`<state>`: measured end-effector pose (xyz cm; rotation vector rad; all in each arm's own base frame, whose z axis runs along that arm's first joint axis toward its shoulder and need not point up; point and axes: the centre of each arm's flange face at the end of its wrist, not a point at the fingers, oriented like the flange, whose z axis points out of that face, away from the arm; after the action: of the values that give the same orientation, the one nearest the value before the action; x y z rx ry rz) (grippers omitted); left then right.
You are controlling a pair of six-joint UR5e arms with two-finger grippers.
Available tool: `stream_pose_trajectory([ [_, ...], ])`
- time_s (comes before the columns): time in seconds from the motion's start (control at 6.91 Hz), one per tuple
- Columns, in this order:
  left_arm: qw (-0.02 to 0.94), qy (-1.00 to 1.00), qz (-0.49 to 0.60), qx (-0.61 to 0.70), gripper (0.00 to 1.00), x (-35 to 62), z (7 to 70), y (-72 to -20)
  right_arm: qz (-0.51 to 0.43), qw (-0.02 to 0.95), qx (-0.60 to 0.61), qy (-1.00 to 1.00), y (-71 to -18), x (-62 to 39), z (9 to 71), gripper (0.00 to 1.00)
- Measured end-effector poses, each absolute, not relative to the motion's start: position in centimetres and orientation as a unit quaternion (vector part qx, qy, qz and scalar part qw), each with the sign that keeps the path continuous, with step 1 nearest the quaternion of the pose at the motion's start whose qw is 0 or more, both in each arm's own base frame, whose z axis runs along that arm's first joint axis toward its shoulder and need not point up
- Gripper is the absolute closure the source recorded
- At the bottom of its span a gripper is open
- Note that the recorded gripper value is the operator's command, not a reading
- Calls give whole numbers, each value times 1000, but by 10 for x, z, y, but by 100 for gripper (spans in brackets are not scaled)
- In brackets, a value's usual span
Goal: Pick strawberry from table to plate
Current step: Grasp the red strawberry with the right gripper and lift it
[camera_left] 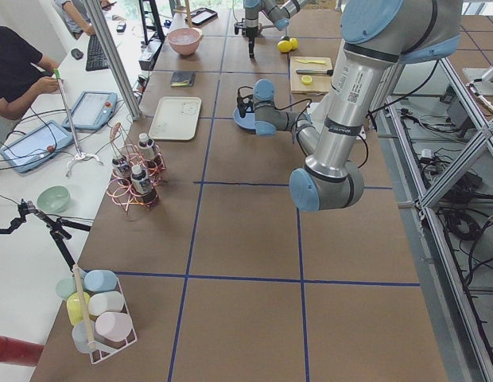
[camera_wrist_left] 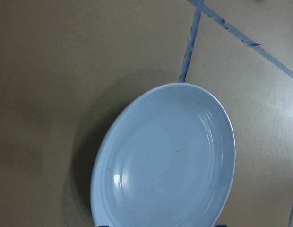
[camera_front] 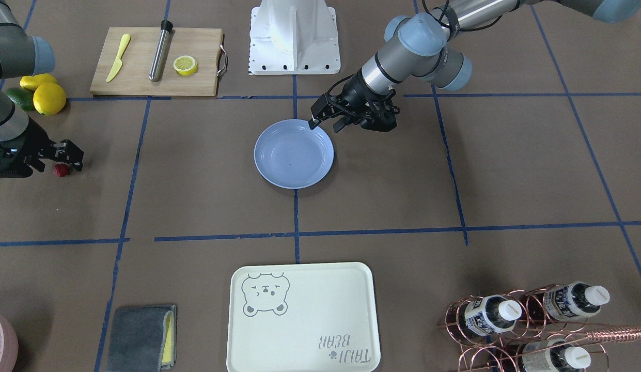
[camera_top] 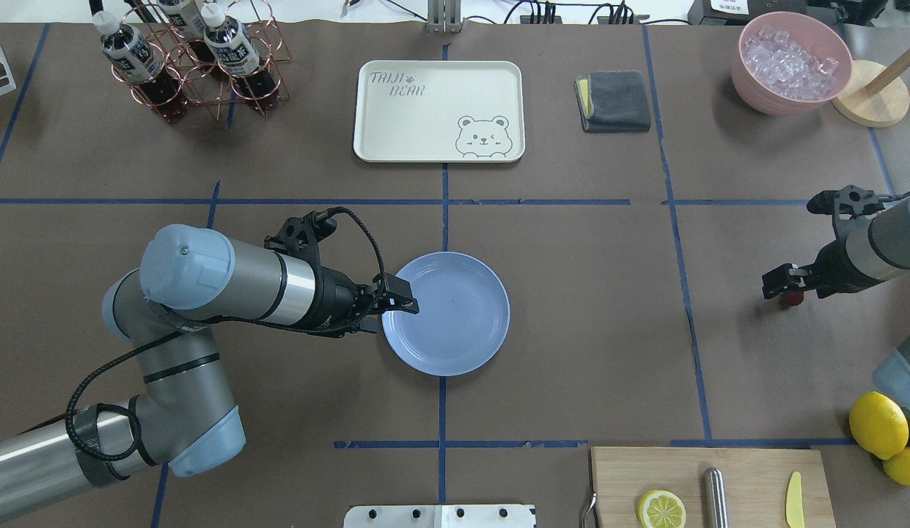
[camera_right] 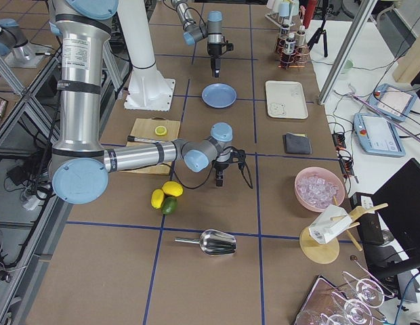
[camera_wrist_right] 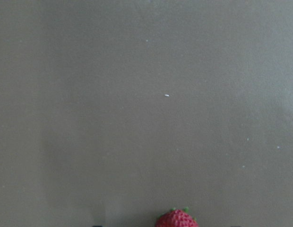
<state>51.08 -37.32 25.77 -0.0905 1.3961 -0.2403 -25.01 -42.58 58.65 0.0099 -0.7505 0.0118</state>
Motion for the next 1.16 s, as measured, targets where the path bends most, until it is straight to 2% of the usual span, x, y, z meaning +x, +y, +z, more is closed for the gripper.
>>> stream_pose_trajectory([
  [0.14,759,640,-110,-41,19,511,258,-373,4,931,3,-365,-426,-253,589,8],
  [0.43,759,640,-110,-41,19,511,259,-374,3,931,2,-365,-425,-253,589,40],
  [0.58,760,640,-110,-41,19,511,259,-374,3,931,2,-365,-424,-253,589,60],
  [0.72,760,640,-110,-40,19,511,259,-374,3,931,1,-364,-422,-252,591,89],
  [0.87,760,640,-110,-40,19,511,259,-374,3,932,0,-363,-421,-251,592,100],
  [1.16,759,640,-110,-40,19,511,259,-374,1,930,2,-368,-420,-250,583,100],
])
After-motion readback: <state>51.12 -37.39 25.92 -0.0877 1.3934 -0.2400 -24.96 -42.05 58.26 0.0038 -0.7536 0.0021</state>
